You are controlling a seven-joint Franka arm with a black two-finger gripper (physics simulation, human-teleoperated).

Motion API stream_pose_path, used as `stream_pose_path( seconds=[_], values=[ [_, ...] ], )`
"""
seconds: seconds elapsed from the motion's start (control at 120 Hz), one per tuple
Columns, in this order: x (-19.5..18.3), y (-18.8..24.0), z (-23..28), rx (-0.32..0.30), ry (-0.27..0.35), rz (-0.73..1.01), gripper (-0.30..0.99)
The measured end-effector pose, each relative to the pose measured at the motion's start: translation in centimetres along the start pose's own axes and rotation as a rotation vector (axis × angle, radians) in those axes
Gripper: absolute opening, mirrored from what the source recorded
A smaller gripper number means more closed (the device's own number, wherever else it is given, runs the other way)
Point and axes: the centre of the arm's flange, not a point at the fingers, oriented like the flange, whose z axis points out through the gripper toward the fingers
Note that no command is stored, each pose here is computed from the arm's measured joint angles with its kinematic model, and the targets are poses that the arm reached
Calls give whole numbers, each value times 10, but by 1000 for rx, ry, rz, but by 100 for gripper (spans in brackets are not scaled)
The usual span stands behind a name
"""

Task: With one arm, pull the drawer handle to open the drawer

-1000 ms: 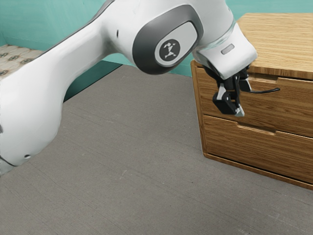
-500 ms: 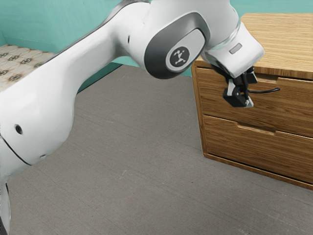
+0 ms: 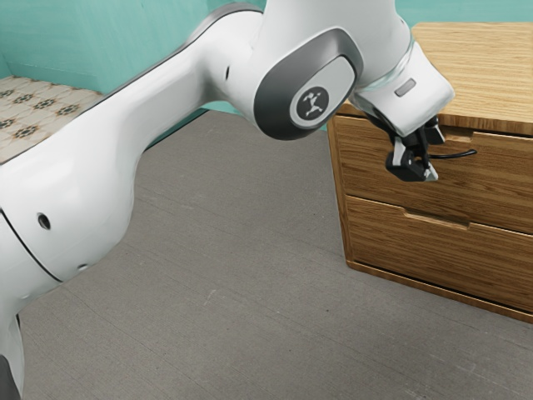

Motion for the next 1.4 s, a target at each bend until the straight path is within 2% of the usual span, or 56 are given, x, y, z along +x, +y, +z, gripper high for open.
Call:
stream_pose_path(
  seconds=[0.392, 0.817, 1.4],
  values=[
    [-3, 0, 15, -10, -15, 7, 24],
    [-4, 0, 14, -3, -26, 16, 8],
    [-5, 20, -3, -15, -54, 40, 5]
  ],
)
